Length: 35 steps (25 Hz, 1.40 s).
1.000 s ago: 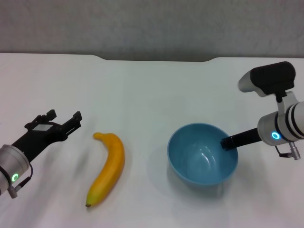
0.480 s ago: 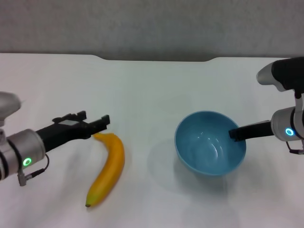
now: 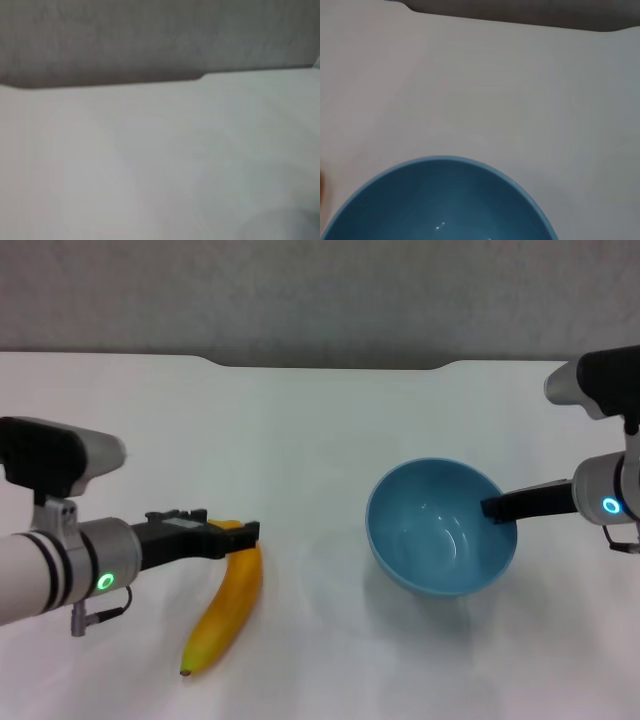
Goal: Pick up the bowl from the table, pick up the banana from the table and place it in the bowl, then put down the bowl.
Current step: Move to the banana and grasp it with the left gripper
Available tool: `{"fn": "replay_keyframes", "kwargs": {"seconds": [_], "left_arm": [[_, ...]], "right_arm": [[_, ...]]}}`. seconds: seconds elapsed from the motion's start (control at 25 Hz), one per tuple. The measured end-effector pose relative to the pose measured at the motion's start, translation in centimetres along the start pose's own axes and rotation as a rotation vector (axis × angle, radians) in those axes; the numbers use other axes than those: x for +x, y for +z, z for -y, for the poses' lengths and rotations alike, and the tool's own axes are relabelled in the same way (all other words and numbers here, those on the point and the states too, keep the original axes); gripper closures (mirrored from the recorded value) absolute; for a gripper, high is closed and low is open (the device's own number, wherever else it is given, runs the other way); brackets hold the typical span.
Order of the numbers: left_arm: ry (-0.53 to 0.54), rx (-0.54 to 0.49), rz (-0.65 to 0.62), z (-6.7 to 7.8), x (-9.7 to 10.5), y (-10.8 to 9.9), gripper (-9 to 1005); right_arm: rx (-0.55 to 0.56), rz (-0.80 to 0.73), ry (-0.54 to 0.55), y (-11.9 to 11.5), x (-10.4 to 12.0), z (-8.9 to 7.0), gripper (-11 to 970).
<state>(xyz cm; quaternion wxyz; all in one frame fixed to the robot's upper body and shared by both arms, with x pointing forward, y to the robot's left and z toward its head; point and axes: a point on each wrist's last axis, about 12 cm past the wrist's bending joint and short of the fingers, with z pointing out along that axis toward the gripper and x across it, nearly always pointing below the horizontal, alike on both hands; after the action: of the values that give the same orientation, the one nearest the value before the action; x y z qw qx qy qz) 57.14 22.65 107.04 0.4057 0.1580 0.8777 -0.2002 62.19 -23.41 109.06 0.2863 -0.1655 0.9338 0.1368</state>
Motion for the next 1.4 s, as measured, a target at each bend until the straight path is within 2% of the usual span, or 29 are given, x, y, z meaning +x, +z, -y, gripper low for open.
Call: {"fn": "replay_keyframes", "kwargs": {"seconds": [0.2,0.52,0.84,0.96,1.4], "left_arm": [[-0.029,-0.024,-0.069,0.8,0.2,0.7,141],[-0.027,-0.058,-0.144,1.0,-0.1,1.4,151],[-0.035,-0.041,-0.161,1.7,-0.1,1.7,162],[-0.034,-0.04,-0.178,1.8,0.3,2.0,166],[-0.016,-0.089,-0.208,1.1,1.3,3.5,180]], "right_arm": [[0.001,0.032,-0.006,-0.5,-0.9,-0.1,928],[0.003,0.081,-0.006,-1.8,-2.6,0.1,925],[0.016,0.071,0.038,-2.0,-1.5,1.2,922],[0.02,0.066,0.025,-2.0,-1.6,1.1,921],[0.016,0.047,0.005,-1.9,-1.5,0.8,917]]}}
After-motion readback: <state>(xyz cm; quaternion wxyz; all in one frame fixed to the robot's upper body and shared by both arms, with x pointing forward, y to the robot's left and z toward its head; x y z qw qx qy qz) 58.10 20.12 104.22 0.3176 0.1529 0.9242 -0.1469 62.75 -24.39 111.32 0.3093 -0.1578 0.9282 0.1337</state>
